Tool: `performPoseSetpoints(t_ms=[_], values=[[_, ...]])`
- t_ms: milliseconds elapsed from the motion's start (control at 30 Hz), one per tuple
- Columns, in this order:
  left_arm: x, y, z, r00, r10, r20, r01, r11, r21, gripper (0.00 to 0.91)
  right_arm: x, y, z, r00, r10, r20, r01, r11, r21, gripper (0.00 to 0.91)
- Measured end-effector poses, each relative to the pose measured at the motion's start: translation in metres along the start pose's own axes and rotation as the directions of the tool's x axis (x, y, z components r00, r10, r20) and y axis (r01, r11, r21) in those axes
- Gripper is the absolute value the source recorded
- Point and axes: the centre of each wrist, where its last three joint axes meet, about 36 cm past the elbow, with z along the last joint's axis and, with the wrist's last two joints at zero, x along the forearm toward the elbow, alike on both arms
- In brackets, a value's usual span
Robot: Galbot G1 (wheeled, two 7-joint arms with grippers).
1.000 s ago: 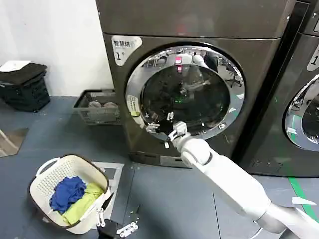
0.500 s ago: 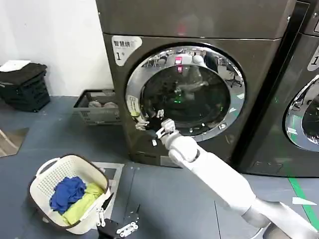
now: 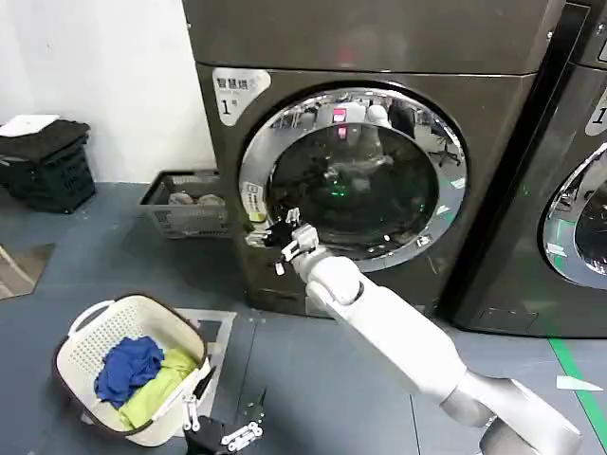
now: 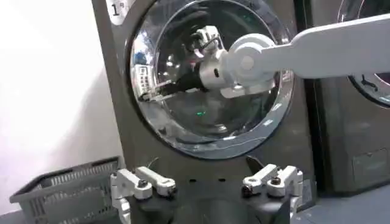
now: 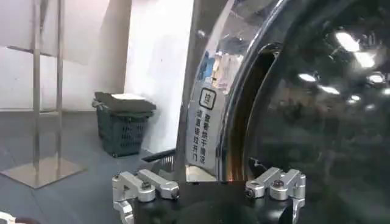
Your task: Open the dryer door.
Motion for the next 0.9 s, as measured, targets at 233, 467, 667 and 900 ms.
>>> performPoseSetpoints(t_ms=[233, 467, 667, 900], values=[[0.000, 0.000, 0.000, 1.000, 0.000, 0.000, 0.000, 1.000, 0.000, 0.907, -0.003, 0.003, -0.001, 0.999, -0.044, 0.002, 0.044, 0.999, 0.009, 0.907], [0.000, 0.001, -0.001, 1.000, -0.001, 0.003, 0.001, 1.000, 0.000, 0.907, 0.002, -0.002, 0.000, 0.993, -0.116, 0.016, 0.116, 0.993, 0.023, 0.907], [-0.002, 0.003, -0.001, 1.000, -0.004, 0.003, 0.004, 1.000, 0.001, 0.907, 0.009, -0.005, 0.002, 0.985, -0.172, 0.028, 0.171, 0.985, 0.015, 0.907], [-0.005, 0.012, -0.003, 1.000, -0.023, 0.005, 0.023, 1.000, 0.001, 0.907, 0.024, -0.011, 0.005, 0.963, -0.265, 0.047, 0.265, 0.964, 0.004, 0.907]])
